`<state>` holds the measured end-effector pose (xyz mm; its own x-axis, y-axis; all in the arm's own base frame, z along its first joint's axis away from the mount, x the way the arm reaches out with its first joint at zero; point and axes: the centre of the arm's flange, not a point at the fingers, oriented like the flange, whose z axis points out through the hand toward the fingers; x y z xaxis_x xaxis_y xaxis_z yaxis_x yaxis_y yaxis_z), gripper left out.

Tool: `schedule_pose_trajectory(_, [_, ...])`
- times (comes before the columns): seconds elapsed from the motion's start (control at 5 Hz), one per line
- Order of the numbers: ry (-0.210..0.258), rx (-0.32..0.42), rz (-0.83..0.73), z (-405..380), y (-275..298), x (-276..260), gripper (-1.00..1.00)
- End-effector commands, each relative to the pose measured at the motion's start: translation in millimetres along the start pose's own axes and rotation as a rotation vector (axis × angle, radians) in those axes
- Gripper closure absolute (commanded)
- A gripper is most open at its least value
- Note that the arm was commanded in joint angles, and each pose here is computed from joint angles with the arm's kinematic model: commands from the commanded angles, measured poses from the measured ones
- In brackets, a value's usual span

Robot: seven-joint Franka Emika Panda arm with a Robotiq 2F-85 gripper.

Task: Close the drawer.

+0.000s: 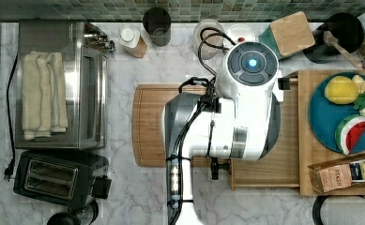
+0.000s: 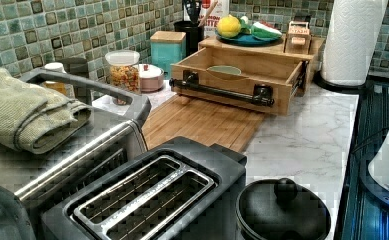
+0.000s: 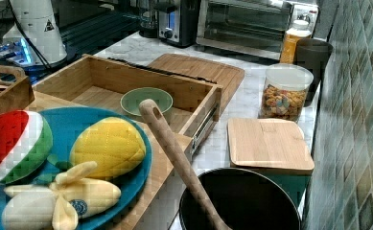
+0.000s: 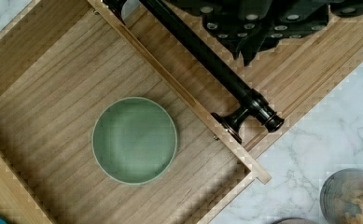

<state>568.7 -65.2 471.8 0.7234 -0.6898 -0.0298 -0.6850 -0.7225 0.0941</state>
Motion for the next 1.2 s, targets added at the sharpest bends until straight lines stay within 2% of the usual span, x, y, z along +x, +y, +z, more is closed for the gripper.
schedule_pose_trajectory(0.2, [0.0,0.0,0.0,0,0,0,1.0])
schedule_pose_trajectory(0.4, [-0.025,0.093,-0.163,8,10,-9,1.0])
schedule_pose_trajectory(0.6, [0.007,0.129,-0.28,13,-5,-38,1.0])
schedule_pose_trajectory(0.8, [0.036,0.124,-0.34,16,-29,-73,1.0])
schedule_pose_trajectory(1.0, [0.071,0.151,-0.399,21,-51,-110,1.0])
schedule_pose_trajectory(1.2, [0.139,0.174,-0.509,28,-67,-143,1.0])
